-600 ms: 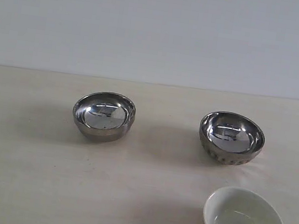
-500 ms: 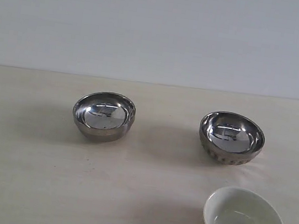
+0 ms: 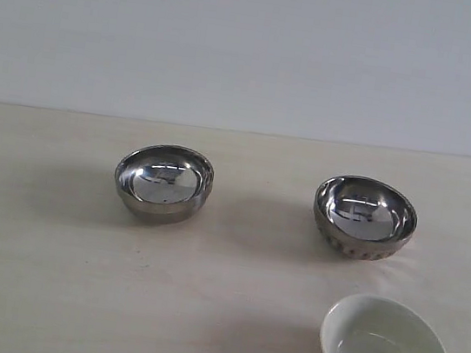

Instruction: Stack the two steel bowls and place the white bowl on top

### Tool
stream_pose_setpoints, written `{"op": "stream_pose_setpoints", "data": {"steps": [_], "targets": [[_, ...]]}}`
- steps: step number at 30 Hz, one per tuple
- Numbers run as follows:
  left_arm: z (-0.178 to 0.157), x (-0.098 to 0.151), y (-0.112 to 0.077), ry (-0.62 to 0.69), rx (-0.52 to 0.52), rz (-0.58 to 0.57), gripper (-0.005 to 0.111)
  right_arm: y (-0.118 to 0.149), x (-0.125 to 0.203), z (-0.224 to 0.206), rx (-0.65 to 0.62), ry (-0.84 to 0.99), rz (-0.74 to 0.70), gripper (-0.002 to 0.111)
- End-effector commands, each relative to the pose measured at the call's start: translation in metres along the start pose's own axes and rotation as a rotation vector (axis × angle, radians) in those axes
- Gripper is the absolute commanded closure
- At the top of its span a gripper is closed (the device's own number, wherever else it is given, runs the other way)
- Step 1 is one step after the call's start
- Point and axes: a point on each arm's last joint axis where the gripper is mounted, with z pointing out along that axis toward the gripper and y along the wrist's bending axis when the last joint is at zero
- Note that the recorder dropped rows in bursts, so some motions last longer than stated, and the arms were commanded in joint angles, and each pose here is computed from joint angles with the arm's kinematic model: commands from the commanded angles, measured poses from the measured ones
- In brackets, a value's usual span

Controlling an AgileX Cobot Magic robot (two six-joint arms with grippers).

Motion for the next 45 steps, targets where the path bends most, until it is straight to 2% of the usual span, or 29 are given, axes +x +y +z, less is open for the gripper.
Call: {"op": "stream_pose_setpoints", "data": {"steps": [1, 5, 7, 9, 12, 18, 25, 34, 38, 45], "targets": [[-0.003, -0.018, -0.002, -0.209, 0.038, -0.14, 0.103, 0.0, 0.0, 0.0, 0.005, -0.008, -0.001, 0.108], [-0.001, -0.027, 0.003, -0.262, 0.003, -0.222, 0.103, 0.0, 0.0, 0.0, 0.005, -0.008, -0.001, 0.108], [0.005, -0.035, 0.008, -0.223, -0.031, -0.295, 0.103, 0.0, 0.0, 0.0, 0.005, -0.008, -0.001, 0.108], [0.018, -0.04, 0.012, -0.093, -0.065, -0.323, 0.103, 0.0, 0.0, 0.0, 0.005, -0.008, -0.001, 0.108], [0.04, -0.045, 0.017, 0.108, -0.095, -0.292, 0.103, 0.0, 0.0, 0.0, 0.005, -0.008, -0.001, 0.108], [0.09, -0.046, 0.025, 0.355, -0.106, -0.193, 0.103, 0.0, 0.0, 0.0, 0.005, -0.008, -0.001, 0.108], [0.142, -0.01, 0.033, 0.63, -0.138, -0.199, 0.103, 0.0, 0.0, 0.0, 0.005, -0.008, -0.001, 0.108], [0.189, 0.073, 0.037, 1.003, -0.168, -0.202, 0.103, 0.0, 0.0, 0.0, 0.005, -0.008, -0.001, 0.108], [0.209, 0.101, 0.04, 1.143, -0.185, -0.185, 0.103, 0.0, 0.0, 0.0, 0.005, -0.008, -0.001, 0.108], [0.238, 0.16, 0.037, 1.382, -0.111, -0.153, 0.103, 0.0, 0.0, 0.0, 0.005, -0.008, -0.001, 0.108]]}}
